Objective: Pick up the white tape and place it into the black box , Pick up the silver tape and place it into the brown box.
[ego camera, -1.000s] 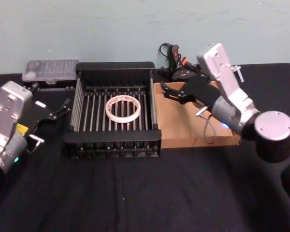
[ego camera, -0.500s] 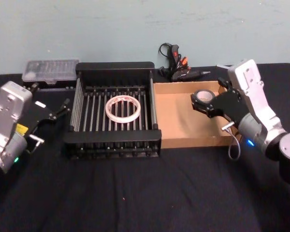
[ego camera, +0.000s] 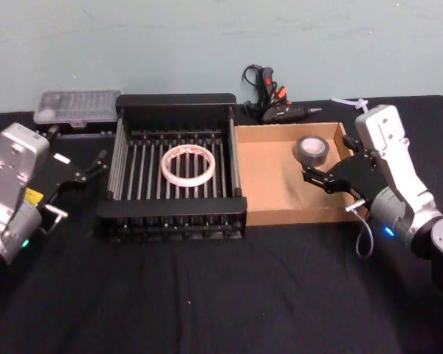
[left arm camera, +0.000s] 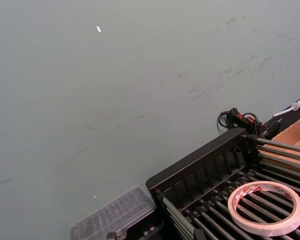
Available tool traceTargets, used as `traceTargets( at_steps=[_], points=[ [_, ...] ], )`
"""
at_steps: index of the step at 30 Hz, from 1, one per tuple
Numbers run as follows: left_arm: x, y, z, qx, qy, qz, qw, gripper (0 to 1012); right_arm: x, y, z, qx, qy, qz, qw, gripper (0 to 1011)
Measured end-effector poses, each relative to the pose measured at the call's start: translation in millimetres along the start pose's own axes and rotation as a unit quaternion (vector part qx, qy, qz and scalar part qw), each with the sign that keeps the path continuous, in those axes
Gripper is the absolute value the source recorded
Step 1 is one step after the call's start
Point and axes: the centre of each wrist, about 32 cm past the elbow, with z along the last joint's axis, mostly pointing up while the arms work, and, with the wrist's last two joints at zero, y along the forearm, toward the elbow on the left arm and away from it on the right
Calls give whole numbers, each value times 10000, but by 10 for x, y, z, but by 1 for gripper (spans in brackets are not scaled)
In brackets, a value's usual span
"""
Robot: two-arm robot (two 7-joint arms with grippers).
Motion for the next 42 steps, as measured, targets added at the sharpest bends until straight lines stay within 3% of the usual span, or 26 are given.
traceTargets(
  at_steps=[42],
  points=[
    [0, 0, 0, 0, 0, 0, 10000, 1001, 7, 6, 9, 29, -12, 12, 10000, 1002]
  ],
)
